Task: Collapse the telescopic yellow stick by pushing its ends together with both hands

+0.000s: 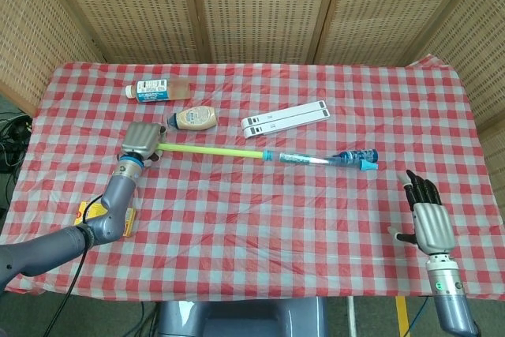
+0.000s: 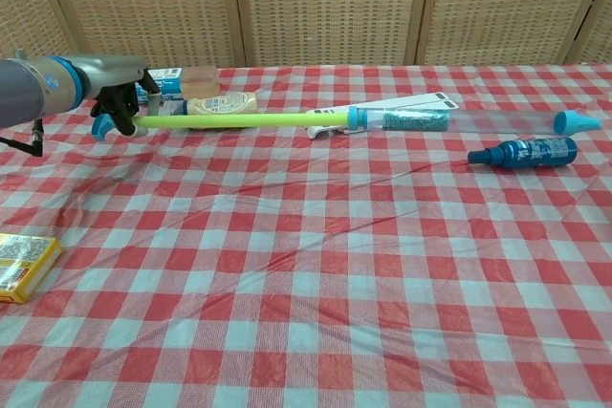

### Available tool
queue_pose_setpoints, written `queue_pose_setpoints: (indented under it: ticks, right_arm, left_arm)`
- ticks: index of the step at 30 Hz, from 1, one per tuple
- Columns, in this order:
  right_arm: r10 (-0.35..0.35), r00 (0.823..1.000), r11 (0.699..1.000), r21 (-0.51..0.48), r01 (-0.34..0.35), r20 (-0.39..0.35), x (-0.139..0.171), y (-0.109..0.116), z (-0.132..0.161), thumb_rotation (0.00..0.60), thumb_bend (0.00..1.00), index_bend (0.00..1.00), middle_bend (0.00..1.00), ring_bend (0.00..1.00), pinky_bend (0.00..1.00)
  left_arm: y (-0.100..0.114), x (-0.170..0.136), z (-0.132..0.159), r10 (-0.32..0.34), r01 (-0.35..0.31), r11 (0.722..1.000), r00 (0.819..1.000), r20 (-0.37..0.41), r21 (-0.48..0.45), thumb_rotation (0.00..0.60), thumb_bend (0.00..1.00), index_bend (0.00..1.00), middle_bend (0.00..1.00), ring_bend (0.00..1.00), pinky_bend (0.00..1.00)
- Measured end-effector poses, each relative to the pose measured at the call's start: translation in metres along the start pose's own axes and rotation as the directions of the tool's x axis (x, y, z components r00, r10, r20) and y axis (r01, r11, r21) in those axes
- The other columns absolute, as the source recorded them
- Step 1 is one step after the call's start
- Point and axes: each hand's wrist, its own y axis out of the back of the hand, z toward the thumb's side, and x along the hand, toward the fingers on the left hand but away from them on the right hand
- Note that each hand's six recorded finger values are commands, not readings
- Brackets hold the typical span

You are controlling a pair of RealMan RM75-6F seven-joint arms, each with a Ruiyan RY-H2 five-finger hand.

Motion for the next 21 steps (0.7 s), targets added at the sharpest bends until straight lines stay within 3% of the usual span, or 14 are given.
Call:
queue_pose_setpoints:
  ticks: [3,6,8,11,12,16,21]
  right_arm:
    - [-0.022,1.000,1.000,-0.012,0.022,-0.018,-0.005,0.007,0.009,0.600,0.17,0.08,0.02,0.00,0.00]
    - [-0.056,0.998,0.998,0.001,0.056,-0.033,-0.012,0.015,0.018,0.600,0.17,0.17,0.14,0.09,0.00]
    - [-0.081,0.996,0.996,0.021,0.081,-0.042,-0.017,0.020,0.024,0.600,0.18,0.19,0.24,0.20,0.01]
    - [-0.114,0.992,0.991,0.059,0.117,-0.056,-0.025,0.028,0.035,0.600,0.18,0.23,0.44,0.44,0.11]
    - [-0.123,0.991,0.989,0.070,0.127,-0.060,-0.028,0.031,0.039,0.600,0.18,0.23,0.45,0.45,0.12]
    - [-0.150,0.985,0.983,0.095,0.158,-0.082,-0.043,0.042,0.064,0.600,0.18,0.25,0.66,0.66,0.25]
    - [-0.129,0.987,0.985,0.100,0.138,-0.094,-0.062,0.051,0.093,0.600,0.23,0.30,0.83,0.83,0.37]
  left_arm:
    - [0.011,-0.007,-0.004,0.022,-0.022,1.000,1.000,-0.004,-0.002,0.600,0.46,0.75,0.88,0.81,0.69]
    - [0.019,-0.012,-0.007,0.037,-0.037,0.999,0.999,-0.013,-0.003,0.600,0.47,0.75,0.88,0.81,0.69]
    - [0.021,-0.015,-0.008,0.038,-0.038,0.999,0.999,-0.015,-0.006,0.600,0.46,0.75,0.88,0.81,0.69]
    - [0.023,-0.018,-0.007,0.035,-0.036,0.999,0.999,-0.016,-0.010,0.600,0.47,0.75,0.88,0.81,0.69]
    - [0.024,-0.019,-0.007,0.036,-0.036,0.999,0.999,-0.018,-0.010,0.600,0.47,0.75,0.88,0.81,0.69]
    - [0.028,-0.024,-0.006,0.038,-0.038,0.999,0.999,-0.021,-0.007,0.600,0.46,0.75,0.88,0.81,0.69]
    - [0.034,-0.031,-0.005,0.041,-0.041,0.999,0.999,-0.026,0.001,0.600,0.46,0.75,0.88,0.81,0.69]
